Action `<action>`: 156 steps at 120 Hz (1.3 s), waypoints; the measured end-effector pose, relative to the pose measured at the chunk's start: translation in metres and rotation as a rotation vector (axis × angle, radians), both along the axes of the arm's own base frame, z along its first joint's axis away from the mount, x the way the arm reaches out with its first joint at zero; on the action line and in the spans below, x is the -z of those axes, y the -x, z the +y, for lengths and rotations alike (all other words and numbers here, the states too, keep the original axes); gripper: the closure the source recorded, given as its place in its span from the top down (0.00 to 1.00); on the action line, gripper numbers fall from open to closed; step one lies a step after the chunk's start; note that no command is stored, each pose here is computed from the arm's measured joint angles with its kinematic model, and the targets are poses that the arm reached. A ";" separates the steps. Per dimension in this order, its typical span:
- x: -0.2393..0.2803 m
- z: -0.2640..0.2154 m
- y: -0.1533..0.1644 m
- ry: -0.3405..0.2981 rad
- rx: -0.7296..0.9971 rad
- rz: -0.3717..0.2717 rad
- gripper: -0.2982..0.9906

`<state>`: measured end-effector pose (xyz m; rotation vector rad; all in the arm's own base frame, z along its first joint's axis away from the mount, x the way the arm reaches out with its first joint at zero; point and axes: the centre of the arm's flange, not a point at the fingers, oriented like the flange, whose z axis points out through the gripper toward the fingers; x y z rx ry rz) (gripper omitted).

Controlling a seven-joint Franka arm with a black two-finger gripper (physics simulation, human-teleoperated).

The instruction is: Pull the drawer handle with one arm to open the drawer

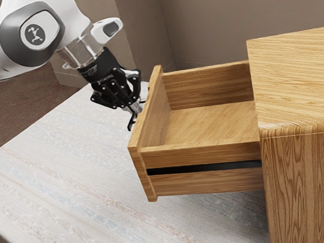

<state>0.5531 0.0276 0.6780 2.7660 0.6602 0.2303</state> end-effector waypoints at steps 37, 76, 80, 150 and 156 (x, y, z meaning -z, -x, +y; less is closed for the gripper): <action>0.002 0.013 0.007 -0.002 -0.017 0.007 0.16; 0.001 0.017 0.010 0.000 -0.022 0.005 0.18; 0.000 0.018 0.011 0.001 -0.023 0.005 0.18; -0.067 -0.007 0.050 -0.046 0.035 -0.116 0.34; -0.075 -0.023 0.051 -0.068 0.066 -0.127 0.41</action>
